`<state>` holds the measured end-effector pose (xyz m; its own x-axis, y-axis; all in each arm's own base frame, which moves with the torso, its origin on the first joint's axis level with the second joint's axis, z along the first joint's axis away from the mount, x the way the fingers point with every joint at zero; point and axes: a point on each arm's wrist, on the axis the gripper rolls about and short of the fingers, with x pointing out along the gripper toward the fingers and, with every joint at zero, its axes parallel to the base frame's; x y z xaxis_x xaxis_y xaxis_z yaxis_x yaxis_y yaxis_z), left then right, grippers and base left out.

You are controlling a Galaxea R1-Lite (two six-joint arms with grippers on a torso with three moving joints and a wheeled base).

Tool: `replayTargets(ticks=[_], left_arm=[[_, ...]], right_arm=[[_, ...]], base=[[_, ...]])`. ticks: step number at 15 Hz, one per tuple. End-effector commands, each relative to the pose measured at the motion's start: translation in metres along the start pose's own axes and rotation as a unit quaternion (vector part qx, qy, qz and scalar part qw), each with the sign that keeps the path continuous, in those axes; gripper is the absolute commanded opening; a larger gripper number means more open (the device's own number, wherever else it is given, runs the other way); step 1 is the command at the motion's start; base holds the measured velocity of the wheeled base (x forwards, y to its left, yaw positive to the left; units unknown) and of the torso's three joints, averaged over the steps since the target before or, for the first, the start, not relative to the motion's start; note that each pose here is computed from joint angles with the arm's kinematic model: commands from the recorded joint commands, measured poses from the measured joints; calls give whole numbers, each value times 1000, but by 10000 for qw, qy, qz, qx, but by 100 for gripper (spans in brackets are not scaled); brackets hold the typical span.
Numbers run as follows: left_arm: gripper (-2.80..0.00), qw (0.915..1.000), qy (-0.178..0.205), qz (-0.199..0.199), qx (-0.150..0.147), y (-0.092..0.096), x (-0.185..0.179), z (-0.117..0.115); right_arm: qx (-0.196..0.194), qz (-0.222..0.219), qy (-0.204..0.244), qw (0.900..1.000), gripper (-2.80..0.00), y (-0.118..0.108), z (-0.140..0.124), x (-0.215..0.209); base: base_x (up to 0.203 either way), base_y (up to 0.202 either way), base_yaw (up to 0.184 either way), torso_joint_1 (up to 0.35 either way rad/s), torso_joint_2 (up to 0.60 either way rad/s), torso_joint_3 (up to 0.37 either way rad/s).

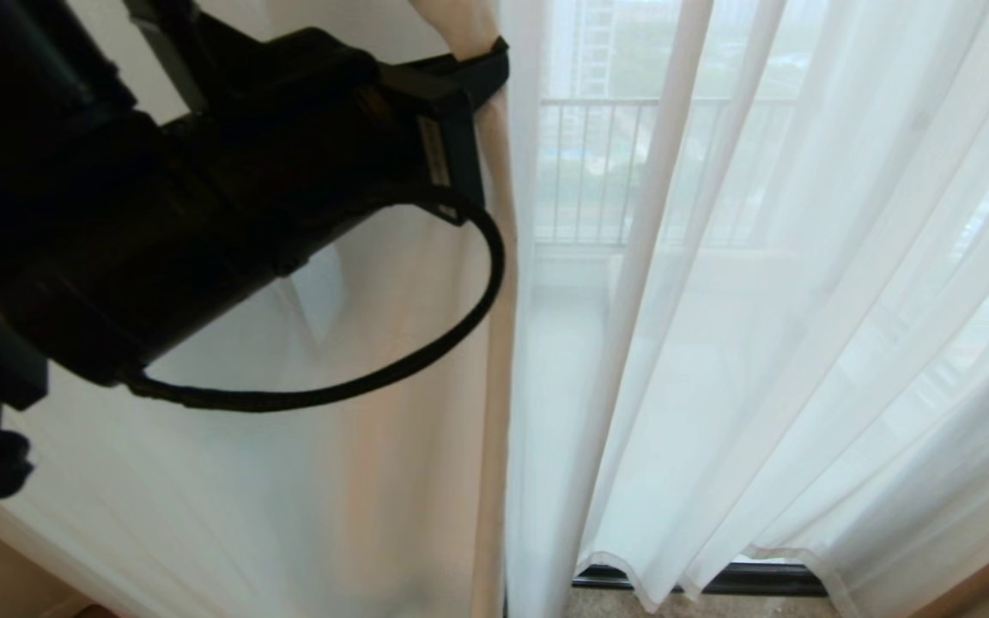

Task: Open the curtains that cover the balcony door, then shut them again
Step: Close the inner curtains on both sides

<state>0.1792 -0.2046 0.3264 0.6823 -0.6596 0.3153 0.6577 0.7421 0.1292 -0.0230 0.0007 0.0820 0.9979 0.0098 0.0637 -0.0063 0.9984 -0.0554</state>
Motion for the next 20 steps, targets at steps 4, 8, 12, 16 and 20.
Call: replayTargets(ticks=[4,8,12,16,20], left_arm=[[-280,9987,-45,-497,63,-45,36,-10],[-280,9969,13,-785,22,-71,52,-23],[-280,9957,-175,-888,184,-87,70,-22],[-280,9935,-248,-1106,110,-113,84,-29],[-280,9907,-314,-1320,94,-149,93,-36]], right_arm=[[-5,5,4,10000,-280,0,0,0],[-5,5,-4,10000,-280,0,0,0],[-5,5,-4,10000,-280,0,0,0],[-5,5,-4,10000,-280,0,0,0],[-5,5,4,10000,-280,0,0,0]], base=[[0,0,0,0,0,0],[0,0,0,0,0,0],[0,0,0,0,0,0],[0,0,0,0,0,0],[0,0,0,0,0,0]])
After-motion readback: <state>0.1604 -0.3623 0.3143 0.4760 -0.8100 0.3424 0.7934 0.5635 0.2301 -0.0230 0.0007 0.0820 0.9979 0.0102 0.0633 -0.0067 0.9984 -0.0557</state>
